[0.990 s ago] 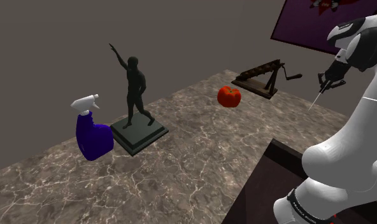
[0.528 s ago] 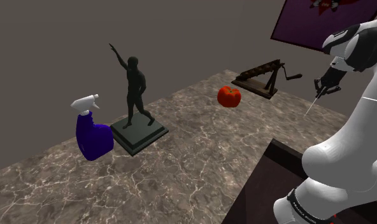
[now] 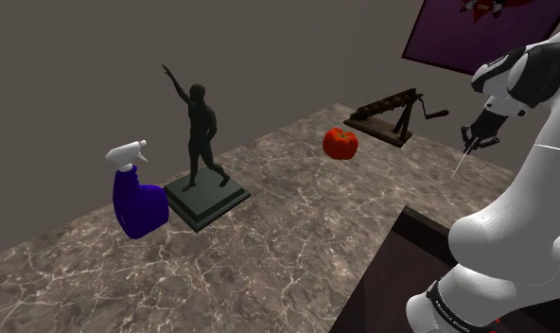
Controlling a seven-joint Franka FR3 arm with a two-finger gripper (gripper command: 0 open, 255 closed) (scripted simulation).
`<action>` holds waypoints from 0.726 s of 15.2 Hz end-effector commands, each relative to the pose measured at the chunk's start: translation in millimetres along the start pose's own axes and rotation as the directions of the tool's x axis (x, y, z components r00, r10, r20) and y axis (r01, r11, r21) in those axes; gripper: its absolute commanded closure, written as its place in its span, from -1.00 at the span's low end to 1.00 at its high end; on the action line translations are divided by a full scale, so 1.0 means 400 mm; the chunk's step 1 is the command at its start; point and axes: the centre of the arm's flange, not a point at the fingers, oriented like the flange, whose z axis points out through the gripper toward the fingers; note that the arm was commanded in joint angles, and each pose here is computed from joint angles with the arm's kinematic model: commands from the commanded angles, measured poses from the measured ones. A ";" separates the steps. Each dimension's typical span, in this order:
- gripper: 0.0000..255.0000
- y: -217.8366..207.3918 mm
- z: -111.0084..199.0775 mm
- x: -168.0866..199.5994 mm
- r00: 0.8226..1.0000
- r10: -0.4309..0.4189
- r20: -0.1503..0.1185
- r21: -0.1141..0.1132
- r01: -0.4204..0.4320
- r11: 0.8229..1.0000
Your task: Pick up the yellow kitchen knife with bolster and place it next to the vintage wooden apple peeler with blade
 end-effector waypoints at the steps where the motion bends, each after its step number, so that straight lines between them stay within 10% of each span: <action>1: 1.00 -0.001 0.040 0.001 1.000 -0.002 0.013 -0.001 0.002 1.000; 11: 1.00 0.002 0.151 0.010 1.000 -0.002 0.013 -0.001 0.002 1.000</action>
